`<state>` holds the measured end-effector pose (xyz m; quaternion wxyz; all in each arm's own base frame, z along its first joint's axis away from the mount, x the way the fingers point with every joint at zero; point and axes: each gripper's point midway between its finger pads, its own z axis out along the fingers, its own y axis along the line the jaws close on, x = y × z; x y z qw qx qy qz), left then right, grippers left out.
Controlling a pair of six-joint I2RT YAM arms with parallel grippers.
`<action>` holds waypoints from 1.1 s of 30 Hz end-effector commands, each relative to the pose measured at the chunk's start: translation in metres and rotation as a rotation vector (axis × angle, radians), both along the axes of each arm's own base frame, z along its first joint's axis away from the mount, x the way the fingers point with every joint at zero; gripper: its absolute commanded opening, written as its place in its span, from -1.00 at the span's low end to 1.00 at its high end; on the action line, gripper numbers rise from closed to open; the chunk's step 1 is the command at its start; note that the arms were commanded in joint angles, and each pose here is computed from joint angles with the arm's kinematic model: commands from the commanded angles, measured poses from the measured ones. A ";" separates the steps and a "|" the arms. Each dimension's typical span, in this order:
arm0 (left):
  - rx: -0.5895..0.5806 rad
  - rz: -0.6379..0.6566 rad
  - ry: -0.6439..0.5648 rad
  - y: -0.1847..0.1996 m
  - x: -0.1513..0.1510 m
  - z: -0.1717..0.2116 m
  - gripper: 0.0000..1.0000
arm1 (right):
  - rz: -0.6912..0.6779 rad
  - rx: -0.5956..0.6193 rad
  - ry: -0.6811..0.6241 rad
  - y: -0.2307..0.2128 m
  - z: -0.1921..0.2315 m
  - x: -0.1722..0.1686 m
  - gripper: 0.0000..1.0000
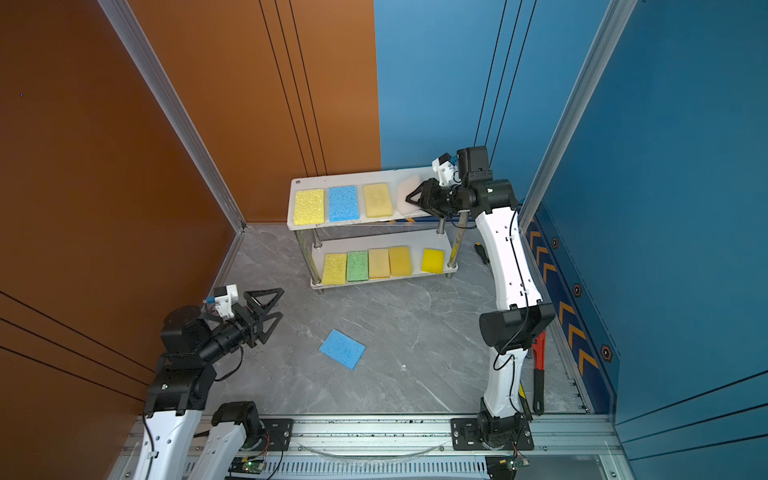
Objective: Place and organize the cleaning sponges onto the shelf
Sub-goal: 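Lower the white foam sponge onto the shelf top beside the pale yellow sponge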
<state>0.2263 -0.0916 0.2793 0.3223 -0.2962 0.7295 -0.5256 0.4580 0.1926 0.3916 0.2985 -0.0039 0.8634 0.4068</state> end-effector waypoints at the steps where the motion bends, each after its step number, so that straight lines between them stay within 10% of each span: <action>1: 0.005 0.010 -0.003 0.002 -0.002 0.001 0.96 | 0.003 0.002 -0.001 0.002 0.002 0.000 -0.01; 33: 0.024 0.032 0.025 0.008 0.009 -0.007 0.96 | -0.108 -0.226 -0.070 -0.022 -0.013 0.016 0.41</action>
